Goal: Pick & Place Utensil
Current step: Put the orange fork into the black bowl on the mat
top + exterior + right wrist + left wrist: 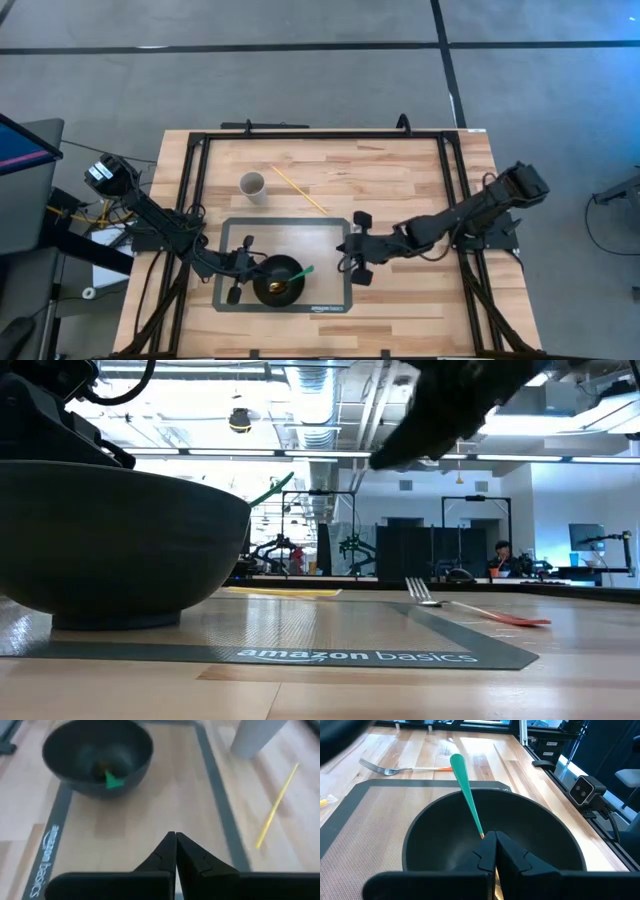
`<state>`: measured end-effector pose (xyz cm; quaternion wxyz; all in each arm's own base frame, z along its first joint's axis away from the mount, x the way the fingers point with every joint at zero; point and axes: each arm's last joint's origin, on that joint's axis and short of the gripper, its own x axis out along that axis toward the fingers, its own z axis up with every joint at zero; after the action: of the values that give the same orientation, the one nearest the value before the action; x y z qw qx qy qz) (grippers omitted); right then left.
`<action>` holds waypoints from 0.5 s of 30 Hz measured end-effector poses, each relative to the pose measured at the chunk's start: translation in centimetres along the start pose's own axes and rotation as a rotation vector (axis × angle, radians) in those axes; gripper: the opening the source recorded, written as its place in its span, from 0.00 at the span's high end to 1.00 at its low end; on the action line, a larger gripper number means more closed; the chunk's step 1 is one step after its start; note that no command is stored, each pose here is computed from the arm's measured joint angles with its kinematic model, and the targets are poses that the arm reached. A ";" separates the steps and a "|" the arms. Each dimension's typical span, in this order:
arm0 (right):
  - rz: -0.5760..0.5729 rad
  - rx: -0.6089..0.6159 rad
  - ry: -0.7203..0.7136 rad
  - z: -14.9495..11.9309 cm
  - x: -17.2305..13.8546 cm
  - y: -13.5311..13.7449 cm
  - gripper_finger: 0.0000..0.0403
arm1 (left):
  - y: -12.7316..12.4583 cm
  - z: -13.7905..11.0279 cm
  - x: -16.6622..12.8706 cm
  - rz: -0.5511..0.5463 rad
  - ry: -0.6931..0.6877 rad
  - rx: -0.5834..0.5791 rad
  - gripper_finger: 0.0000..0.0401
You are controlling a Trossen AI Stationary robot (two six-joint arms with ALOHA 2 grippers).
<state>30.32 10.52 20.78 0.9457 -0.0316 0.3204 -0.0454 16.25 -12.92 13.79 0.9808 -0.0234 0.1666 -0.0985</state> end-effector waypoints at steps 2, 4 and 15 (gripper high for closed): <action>-0.028 0.049 0.055 -0.9 0.7 0.2 1.00 | 0.0 0.0 0.0 0.000 -0.001 -0.001 0.99; -0.072 0.097 0.104 -1.8 1.5 0.2 1.00 | 0.0 0.0 0.0 -0.001 -0.002 -0.001 0.99; -0.325 0.420 0.242 -4.9 3.3 -0.8 0.83 | 0.0 0.0 0.0 -0.001 -0.002 -0.001 0.99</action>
<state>29.87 9.27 14.95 0.8668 0.1195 0.4054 -0.2648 16.25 -12.93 13.82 0.9809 -0.0240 0.1655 -0.0991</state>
